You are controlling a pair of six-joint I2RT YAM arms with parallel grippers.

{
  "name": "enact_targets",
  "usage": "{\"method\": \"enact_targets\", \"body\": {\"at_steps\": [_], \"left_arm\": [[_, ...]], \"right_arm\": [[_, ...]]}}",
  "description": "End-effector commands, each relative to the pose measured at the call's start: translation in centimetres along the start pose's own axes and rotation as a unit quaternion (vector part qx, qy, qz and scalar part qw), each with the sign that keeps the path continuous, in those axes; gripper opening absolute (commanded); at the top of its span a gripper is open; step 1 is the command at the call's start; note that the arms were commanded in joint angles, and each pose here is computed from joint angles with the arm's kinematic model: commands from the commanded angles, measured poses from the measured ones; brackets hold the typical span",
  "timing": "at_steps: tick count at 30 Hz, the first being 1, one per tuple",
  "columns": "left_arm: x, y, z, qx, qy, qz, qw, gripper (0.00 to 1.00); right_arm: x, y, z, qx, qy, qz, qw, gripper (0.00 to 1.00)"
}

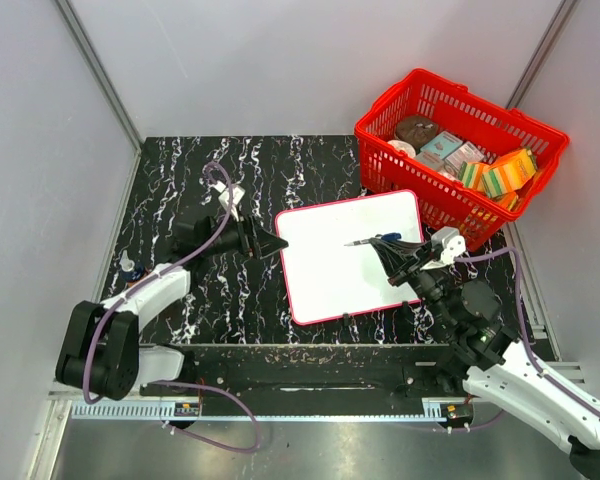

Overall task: Write a sentence on the whiteboard
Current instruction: Hold the whiteboard at the center of the board.

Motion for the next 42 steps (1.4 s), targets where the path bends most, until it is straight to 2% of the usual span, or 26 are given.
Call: {"method": "enact_targets", "body": {"at_steps": [1, 6, 7, 15, 16, 17, 20, 21, 26, 32, 42], "left_arm": [[-1.0, 0.4, 1.0, 0.043, -0.005, 0.023, 0.999, 0.83], [-1.2, 1.2, 2.2, 0.072, 0.013, 0.020, 0.997, 0.72], [-1.3, 1.4, 2.5, 0.082, 0.012, 0.024, 0.996, 0.67], [-1.2, 0.9, 3.0, 0.138, 0.026, 0.035, 0.989, 0.52], [-1.0, 1.0, 3.2, 0.137, 0.033, 0.031, 0.989, 0.48], [-0.8, 0.9, 3.4, 0.141, 0.038, 0.034, 0.989, 0.40], [-0.3, 1.1, 4.2, 0.142, 0.054, 0.032, 0.988, 0.29], [-0.1, 1.3, 4.4, 0.139, 0.060, 0.027, 0.988, 0.22], [0.2, 1.5, 4.8, 0.138, 0.059, 0.028, 0.988, 0.00], [-0.6, 1.0, 5.3, 0.163, 0.048, 0.040, 0.985, 0.00], [-0.2, 1.2, 5.9, 0.156, 0.080, 0.036, 0.984, 0.00]], "right_arm": [[-1.7, 0.0, 0.5, 0.014, -0.047, 0.019, 0.999, 0.00], [-1.7, 0.1, 0.6, 0.006, -0.050, 0.018, 0.999, 0.00], [-1.7, 0.2, 0.6, 0.006, -0.049, 0.018, 0.999, 0.00], [-1.4, 0.2, 1.0, 0.006, -0.047, 0.015, 0.999, 0.00], [-1.3, 0.2, 1.0, 0.006, -0.047, 0.015, 0.999, 0.00], [-1.3, 0.2, 1.0, 0.006, -0.048, 0.015, 0.999, 0.00], [-1.3, 0.3, 1.1, 0.002, -0.049, 0.017, 0.999, 0.00], [-1.2, 0.4, 1.1, -0.002, -0.049, 0.017, 0.999, 0.00], [-1.3, 0.5, 1.0, -0.008, -0.050, 0.016, 0.999, 0.00], [-1.2, 0.4, 0.9, -0.006, -0.050, 0.019, 0.999, 0.00], [-0.5, 0.7, 2.0, -0.019, -0.041, -0.002, 0.999, 0.00]]}}
Point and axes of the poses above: each gripper's point midway between its finger pads, its own z axis out along the fingers, its own y axis along the line the jaws close on, x = y × z, the point moved 10 cm from there along -z, back along the fingers, and after that the axes turned 6 degrees about -z, right-handed, at the moved point
